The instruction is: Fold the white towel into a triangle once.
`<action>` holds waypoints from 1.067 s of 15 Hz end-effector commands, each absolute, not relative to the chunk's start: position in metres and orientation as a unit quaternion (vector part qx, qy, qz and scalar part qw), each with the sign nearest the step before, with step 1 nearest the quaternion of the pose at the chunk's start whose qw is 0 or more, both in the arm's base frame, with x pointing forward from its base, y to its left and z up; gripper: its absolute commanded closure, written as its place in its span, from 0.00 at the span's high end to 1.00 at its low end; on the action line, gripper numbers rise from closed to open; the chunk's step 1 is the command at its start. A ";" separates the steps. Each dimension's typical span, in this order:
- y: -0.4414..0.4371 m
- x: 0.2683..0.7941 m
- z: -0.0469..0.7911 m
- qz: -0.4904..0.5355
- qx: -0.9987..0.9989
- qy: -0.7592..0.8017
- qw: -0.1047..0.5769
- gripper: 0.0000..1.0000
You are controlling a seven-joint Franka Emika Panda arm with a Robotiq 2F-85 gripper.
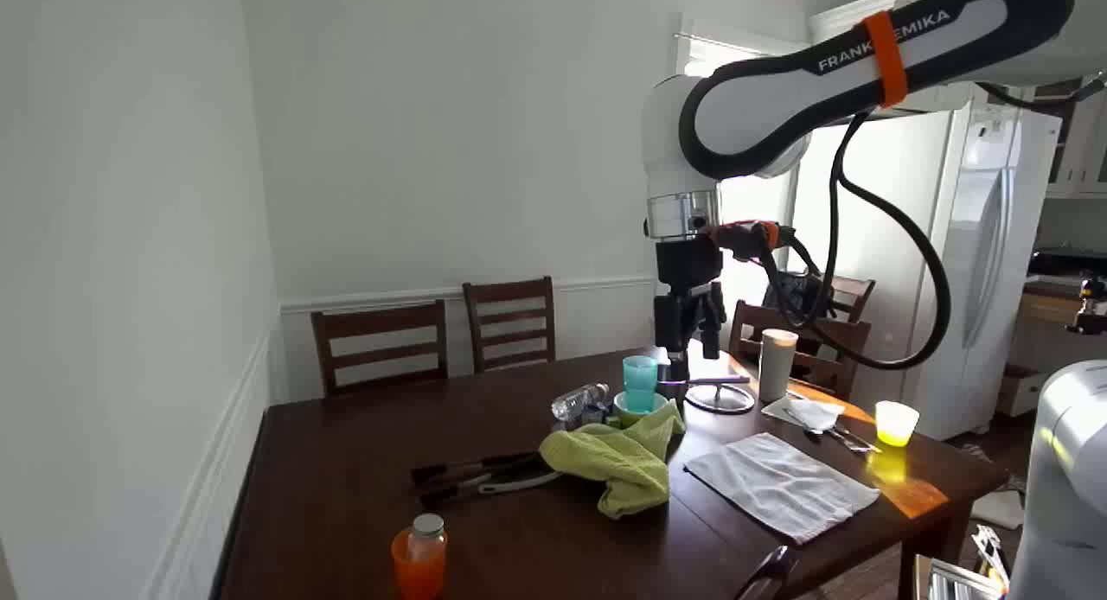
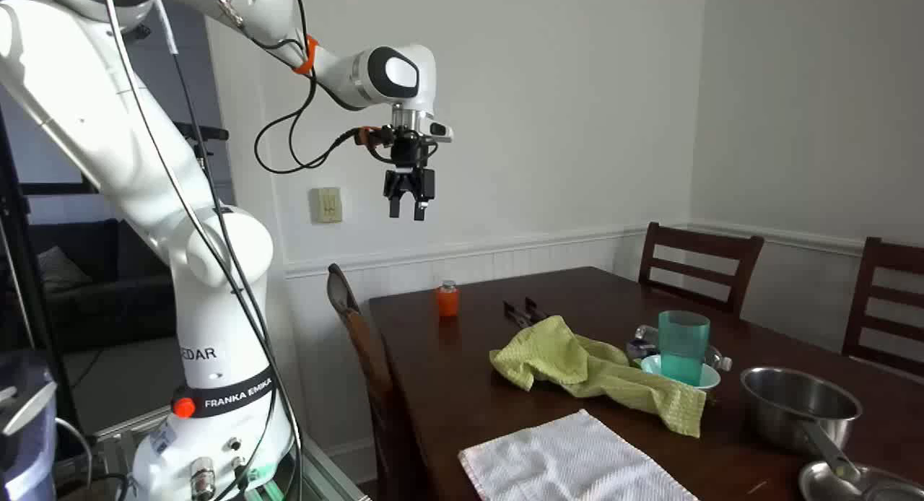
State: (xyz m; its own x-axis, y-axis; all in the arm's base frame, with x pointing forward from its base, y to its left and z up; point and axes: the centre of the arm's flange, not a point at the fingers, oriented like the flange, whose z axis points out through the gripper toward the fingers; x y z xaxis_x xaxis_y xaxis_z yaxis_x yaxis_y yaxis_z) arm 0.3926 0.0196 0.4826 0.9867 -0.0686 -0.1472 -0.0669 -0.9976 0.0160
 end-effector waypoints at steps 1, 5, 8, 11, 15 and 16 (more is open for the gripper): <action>0.020 0.393 0.483 -0.074 0.997 -0.034 0.006 1.00; 0.020 0.393 0.483 -0.074 0.997 -0.034 0.006 1.00; 0.020 0.393 0.483 -0.074 0.997 -0.034 0.006 1.00; -0.017 0.384 0.446 -0.099 0.992 -0.076 0.016 1.00; -0.078 0.371 0.409 -0.088 0.982 -0.157 0.059 1.00; -0.093 0.369 0.402 -0.070 0.979 -0.173 0.078 1.00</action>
